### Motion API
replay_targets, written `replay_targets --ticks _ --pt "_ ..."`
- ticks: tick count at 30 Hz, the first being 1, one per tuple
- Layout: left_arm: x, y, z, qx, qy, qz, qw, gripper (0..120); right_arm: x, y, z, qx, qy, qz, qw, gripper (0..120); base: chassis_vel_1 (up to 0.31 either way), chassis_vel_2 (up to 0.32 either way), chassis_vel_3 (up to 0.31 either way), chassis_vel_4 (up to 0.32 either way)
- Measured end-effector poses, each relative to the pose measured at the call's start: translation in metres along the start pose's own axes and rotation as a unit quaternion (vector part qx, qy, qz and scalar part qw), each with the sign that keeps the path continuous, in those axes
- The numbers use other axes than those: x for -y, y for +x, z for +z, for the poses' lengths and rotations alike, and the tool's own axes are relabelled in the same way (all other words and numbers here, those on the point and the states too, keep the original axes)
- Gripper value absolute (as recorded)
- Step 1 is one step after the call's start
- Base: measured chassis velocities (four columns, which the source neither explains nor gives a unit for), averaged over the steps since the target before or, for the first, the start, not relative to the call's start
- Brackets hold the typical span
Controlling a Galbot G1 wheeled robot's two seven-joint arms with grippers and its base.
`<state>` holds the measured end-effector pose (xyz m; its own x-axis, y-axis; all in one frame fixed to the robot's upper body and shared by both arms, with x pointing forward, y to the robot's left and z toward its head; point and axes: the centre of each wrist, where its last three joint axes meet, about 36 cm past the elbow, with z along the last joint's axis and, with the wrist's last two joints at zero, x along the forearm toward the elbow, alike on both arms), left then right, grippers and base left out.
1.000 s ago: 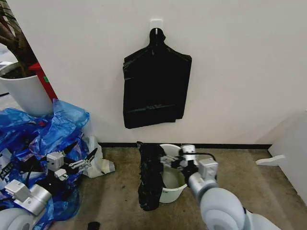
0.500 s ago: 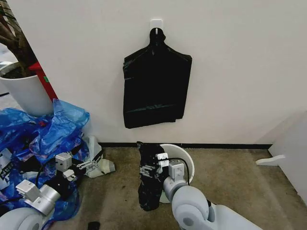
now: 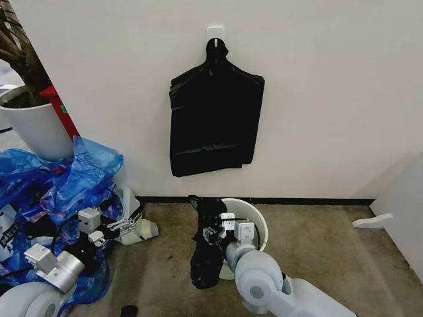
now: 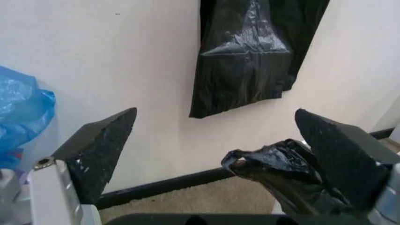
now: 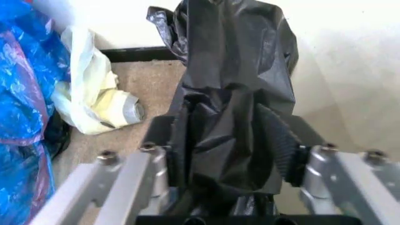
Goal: Place the garbage bag over the trash bin.
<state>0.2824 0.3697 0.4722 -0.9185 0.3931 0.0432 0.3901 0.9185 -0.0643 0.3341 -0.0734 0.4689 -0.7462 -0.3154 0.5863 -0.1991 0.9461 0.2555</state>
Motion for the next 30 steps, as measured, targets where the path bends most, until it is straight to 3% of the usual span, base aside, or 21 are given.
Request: replay_targets --ticks 4,9,12,24,28,29,30 --pt "0.001 -0.001 0.001 -0.001 0.002 0.002 1.0 100 0.0 0.001 0.0 0.005 -0.002 0.001 1.0 27 0.0 0.0 0.0 0.0" --pt "0.001 -0.003 0.006 -0.005 0.006 0.005 1.0 100 0.0 0.003 0.0 0.011 -0.004 0.003 1.0 4 0.0 0.0 0.0 0.0" --pt "0.002 -0.004 0.007 -0.007 0.005 0.009 0.9999 100 0.0 0.006 0.0 0.015 -0.007 0.006 1.0 0 0.0 0.0 0.0 0.0" --pt "0.011 -0.02 0.01 -0.043 0.001 0.049 0.9978 100 0.007 0.03 -0.013 0.038 -0.023 0.0 0.999 0 0.0 0.0 0.0 0.0" --pt "0.008 -0.035 -0.016 -0.093 -0.016 0.057 0.994 100 0.012 0.033 -0.016 0.048 -0.019 -0.002 0.999 0 0.0 0.0 0.0 0.0" --pt "0.007 -0.043 -0.031 -0.108 -0.019 0.046 0.9929 100 0.012 0.035 -0.017 0.05 -0.018 -0.004 0.999 0 0.0 0.0 0.0 0.0" --pt "0.007 -0.043 -0.031 -0.108 -0.019 0.046 0.9929 100 0.012 0.035 -0.017 0.05 -0.018 -0.004 0.999 0 0.0 0.0 0.0 0.0"
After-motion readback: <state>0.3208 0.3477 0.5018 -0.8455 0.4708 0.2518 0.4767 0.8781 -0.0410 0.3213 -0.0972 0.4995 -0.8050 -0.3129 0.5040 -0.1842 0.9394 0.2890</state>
